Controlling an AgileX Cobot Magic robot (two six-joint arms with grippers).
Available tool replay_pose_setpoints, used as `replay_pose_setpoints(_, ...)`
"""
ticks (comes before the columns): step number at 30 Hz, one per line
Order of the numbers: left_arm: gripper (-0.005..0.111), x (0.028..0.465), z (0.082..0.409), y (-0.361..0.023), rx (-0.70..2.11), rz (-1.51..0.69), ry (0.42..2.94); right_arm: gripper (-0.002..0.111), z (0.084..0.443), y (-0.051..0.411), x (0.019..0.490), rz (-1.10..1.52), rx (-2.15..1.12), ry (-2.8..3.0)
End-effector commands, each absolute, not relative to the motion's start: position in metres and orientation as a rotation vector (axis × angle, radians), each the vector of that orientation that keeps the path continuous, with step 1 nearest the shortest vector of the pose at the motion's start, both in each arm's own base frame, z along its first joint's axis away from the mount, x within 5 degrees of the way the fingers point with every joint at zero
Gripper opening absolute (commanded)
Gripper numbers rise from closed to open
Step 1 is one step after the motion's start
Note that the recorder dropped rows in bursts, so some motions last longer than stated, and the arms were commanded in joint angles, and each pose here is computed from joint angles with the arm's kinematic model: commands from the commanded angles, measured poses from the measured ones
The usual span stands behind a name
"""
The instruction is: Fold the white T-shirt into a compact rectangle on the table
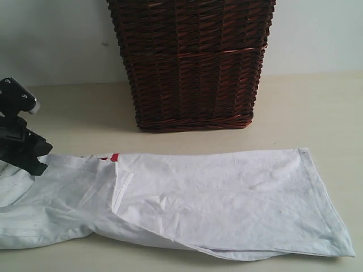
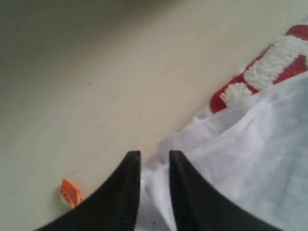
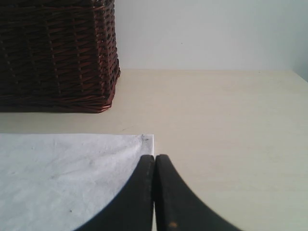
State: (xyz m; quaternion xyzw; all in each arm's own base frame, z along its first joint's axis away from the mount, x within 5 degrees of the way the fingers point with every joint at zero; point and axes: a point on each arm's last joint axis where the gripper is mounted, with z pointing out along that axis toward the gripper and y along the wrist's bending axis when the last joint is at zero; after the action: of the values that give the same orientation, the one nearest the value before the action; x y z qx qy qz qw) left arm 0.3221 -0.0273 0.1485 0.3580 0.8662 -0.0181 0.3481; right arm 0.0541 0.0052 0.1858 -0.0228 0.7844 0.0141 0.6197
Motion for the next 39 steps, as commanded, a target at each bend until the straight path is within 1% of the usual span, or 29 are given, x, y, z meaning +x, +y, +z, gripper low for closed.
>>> replay_pose_setpoints(1, 0.052, 0.326, 0.150, -0.028, 0.913, -0.043, 2.240, 0.000, 0.185, 0.005, 0.054, 0.020, -0.054, 1.795)
replay_pose_setpoints(2, 0.057, 0.326, 0.150, -0.028, 0.890, -0.051, 2.247, 0.000, 0.185, 0.005, 0.054, 0.020, -0.054, 1.795)
replay_pose_setpoints(3, 0.057, 0.325, 0.149, -0.028, 0.885, -0.056, 2.253, 0.000, 0.185, 0.005, 0.054, 0.020, -0.054, 1.795)
replay_pose_setpoints(5, 0.057, 0.315, 0.147, -0.028, 0.983, -0.029, 2.244, 0.000, 0.185, 0.005, 0.054, 0.020, -0.054, 1.795)
replay_pose_setpoints(6, 0.057, 0.303, 0.145, -0.026, 1.282, 0.068, 2.169, 0.000, 0.185, 0.005, 0.054, 0.020, -0.054, 1.795)
replay_pose_setpoints(7, 0.057, 0.298, 0.145, -0.024, 1.417, 0.116, 2.128, 0.000, 0.185, 0.005, 0.054, 0.020, -0.054, 1.795)
replay_pose_setpoints(8, 0.057, 0.288, 0.141, -0.018, 1.628, 0.156, 2.073, 0.000, 0.185, 0.005, 0.054, 0.020, -0.054, 1.795)
replay_pose_setpoints(9, 0.057, 0.286, 0.140, -0.012, 1.631, 0.148, 2.108, 0.000, 0.185, 0.005, 0.054, 0.020, -0.054, 1.795)
replay_pose_setpoints(10, 0.057, 0.288, 0.141, -0.002, 1.483, 0.164, 2.201, 0.000, 0.185, 0.005, 0.054, 0.020, -0.054, 1.795)
replay_pose_setpoints(12, 0.056, 0.291, 0.142, 0.023, 0.930, 0.122, 2.452, 0.000, 0.185, 0.005, 0.054, 0.020, -0.054, 1.795)
replay_pose_setpoints(13, 0.056, 0.290, 0.146, 0.031, 0.676, 0.042, 2.535, 0.000, 0.185, 0.005, 0.054, 0.020, -0.054, 1.795)
replay_pose_setpoints(15, 0.054, 0.287, 0.155, 0.041, 0.386, -0.138, 2.630, 0.000, 0.185, 0.005, 0.054, 0.020, -0.054, 1.795)
replay_pose_setpoints(16, 0.054, 0.286, 0.160, 0.047, 0.284, -0.188, 2.652, 0.000, 0.185, 0.005, 0.054, 0.020, -0.054, 1.795)
replay_pose_setpoints(18, 0.054, 0.286, 0.165, 0.061, 0.112, -0.184, 2.645, 0.000, 0.185, 0.005, 0.054, 0.020, -0.054, 1.795)
replay_pose_setpoints(21, 0.054, 0.288, 0.166, 0.074, 0.028, -0.111, 2.605, 0.000, 0.185, 0.005, 0.054, 0.020, -0.054, 1.795)
replay_pose_setpoints(24, 0.054, 0.292, 0.170, 0.081, 0.000, -0.009, 2.547, 0.000, 0.185, 0.005, 0.054, 0.020, -0.054, 1.795)
replay_pose_setpoints(27, 0.054, 0.294, 0.172, 0.085, -0.014, 0.039, 2.516, 0.000, 0.185, 0.005, 0.054, 0.020, -0.054, 1.795)
replay_pose_setpoints(31, 0.054, 0.294, 0.174, 0.085, 0.004, 0.053, 2.508, 0.000, 0.185, 0.005, 0.054, 0.020, -0.054, 1.795)
replay_pose_setpoints(35, 0.054, 0.294, 0.174, 0.085, 0.112, 0.093, 2.504, 0.000, 0.185, 0.005, 0.054, 0.020, -0.054, 1.795)
replay_pose_setpoints(36, 0.055, 0.294, 0.174, 0.085, 0.135, 0.098, 2.505, 0.000, 0.185, 0.005, 0.054, 0.020, -0.054, 1.795)
replay_pose_setpoints(37, 0.060, 0.294, 0.174, 0.085, 0.152, 0.099, 2.507, 0.000, 0.185, 0.005, 0.054, 0.020, -0.054, 1.795)
replay_pose_setpoints(38, 0.066, 0.294, 0.174, 0.084, 0.156, 0.095, 2.509, 0.000, 0.185, 0.005, 0.054, 0.020, -0.054, 1.795)
replay_pose_setpoints(39, 0.077, 0.293, 0.173, 0.084, 0.159, 0.085, 2.515, 0.000, 0.185, 0.005, 0.054, 0.020, -0.054, 1.795)
